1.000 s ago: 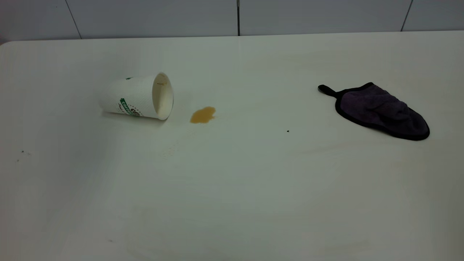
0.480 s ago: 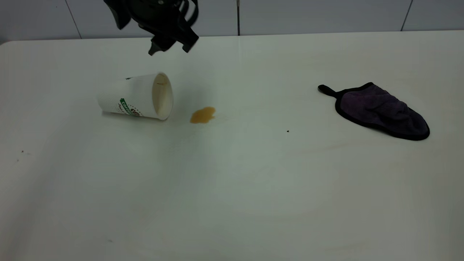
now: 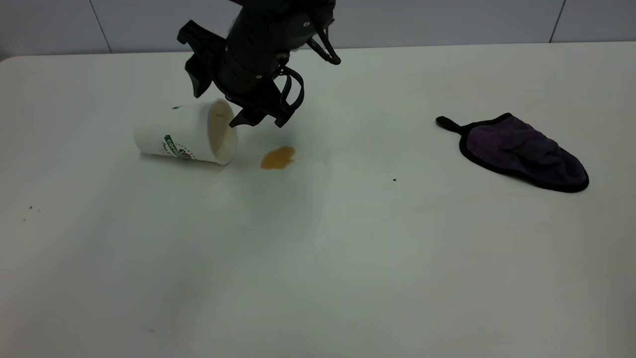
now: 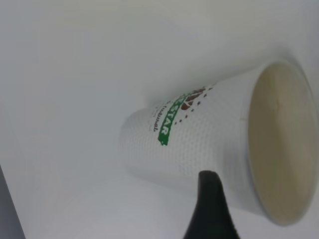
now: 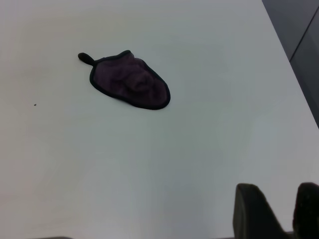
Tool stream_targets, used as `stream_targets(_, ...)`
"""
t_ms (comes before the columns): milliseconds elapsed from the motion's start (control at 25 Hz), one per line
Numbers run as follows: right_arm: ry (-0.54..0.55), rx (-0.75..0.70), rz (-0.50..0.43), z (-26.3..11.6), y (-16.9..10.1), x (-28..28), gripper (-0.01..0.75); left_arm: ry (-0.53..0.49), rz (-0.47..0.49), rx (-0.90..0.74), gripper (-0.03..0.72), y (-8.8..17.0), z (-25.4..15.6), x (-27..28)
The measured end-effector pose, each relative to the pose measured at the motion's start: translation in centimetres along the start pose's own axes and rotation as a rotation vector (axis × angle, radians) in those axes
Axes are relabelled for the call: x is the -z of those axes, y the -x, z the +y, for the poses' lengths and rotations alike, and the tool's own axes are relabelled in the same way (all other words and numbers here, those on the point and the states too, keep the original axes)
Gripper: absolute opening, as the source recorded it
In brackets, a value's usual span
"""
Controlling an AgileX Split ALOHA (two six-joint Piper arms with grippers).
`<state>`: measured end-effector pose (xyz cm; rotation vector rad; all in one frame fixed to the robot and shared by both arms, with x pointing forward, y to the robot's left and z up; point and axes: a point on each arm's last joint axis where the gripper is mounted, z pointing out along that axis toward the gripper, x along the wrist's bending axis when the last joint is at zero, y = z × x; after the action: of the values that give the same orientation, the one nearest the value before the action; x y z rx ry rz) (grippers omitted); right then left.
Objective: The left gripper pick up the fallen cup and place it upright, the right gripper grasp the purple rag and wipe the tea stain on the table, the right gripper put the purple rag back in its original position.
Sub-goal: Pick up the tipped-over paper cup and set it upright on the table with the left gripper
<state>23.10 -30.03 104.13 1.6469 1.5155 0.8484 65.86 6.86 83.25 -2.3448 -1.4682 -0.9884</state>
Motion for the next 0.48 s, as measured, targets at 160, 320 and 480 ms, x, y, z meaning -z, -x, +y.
stream_targets(160, 0.0, 0.0, 0.0, 0.0, 0.0, 0.0, 0.237, -0.036, 0.01, 0.034, 0.591, -0.5, -0.4, -1.9)
stream_targets(320, 0.0, 0.0, 0.0, 0.0, 0.0, 0.0, 0.237, -0.055, 0.015, 0.049, 0.58, -1.1, -0.6, -3.5)
stream_targets(480, 0.0, 0.0, 0.0, 0.0, 0.0, 0.0, 0.237, -0.053, 0.027, 0.035, 0.452, -1.1, -0.8, -4.6)
